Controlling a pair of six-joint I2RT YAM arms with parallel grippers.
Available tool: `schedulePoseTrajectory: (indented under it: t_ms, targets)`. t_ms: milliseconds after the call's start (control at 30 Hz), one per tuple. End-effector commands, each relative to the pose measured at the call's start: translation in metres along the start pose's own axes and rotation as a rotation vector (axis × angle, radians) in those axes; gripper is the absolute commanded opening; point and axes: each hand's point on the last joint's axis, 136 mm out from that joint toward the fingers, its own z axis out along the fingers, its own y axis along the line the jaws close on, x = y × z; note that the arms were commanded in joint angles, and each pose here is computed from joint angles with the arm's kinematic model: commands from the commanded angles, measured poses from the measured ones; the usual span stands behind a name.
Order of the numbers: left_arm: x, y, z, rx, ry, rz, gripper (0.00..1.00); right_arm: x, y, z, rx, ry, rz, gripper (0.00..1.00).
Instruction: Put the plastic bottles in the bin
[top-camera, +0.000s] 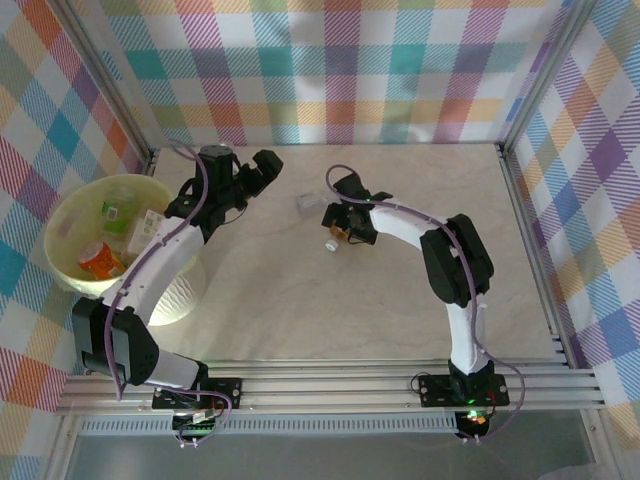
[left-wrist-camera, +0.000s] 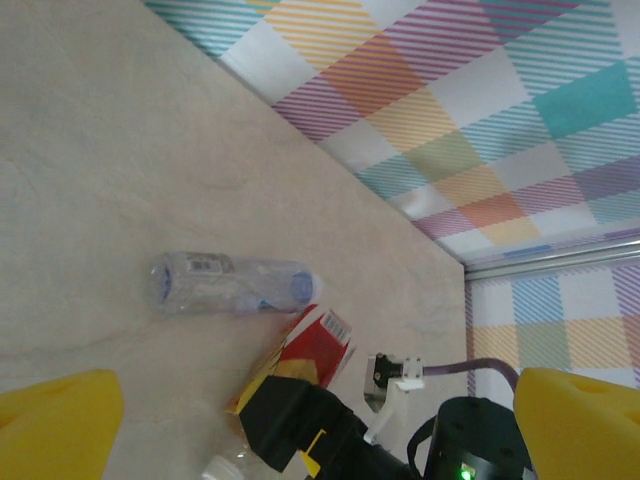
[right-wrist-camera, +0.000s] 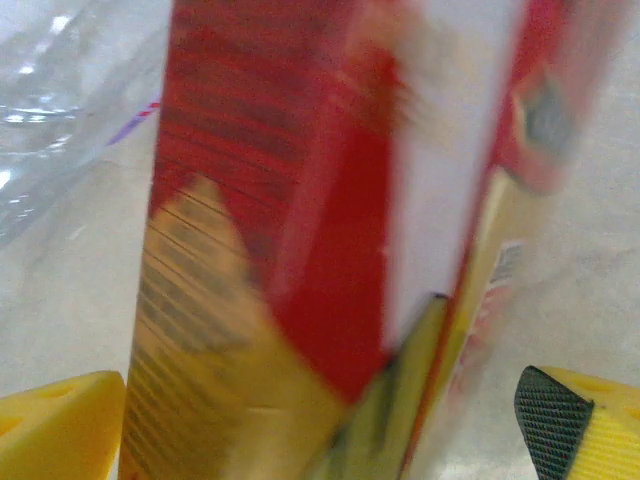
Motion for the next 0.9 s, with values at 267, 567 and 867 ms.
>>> schedulePoseTrajectory:
  t_ms: [267,567,867]
  targets:
    - [0.031,0.010,0.015,-0.027,0.117,-0.023,1.00,0.002,-0.022,-0.003,0.073,-0.059,-0.095,0.81]
    - [0.049,-0.021,0.019,0.102,0.162,0.079,1.00,-0.002,-0.025,-0.044,-0.056,-0.197,-0.216,0.63]
    - [0.077,-0.054,0.026,0.229,0.234,0.147,1.00,-0.002,-0.015,-0.112,-0.236,-0.343,-0.396,0.51]
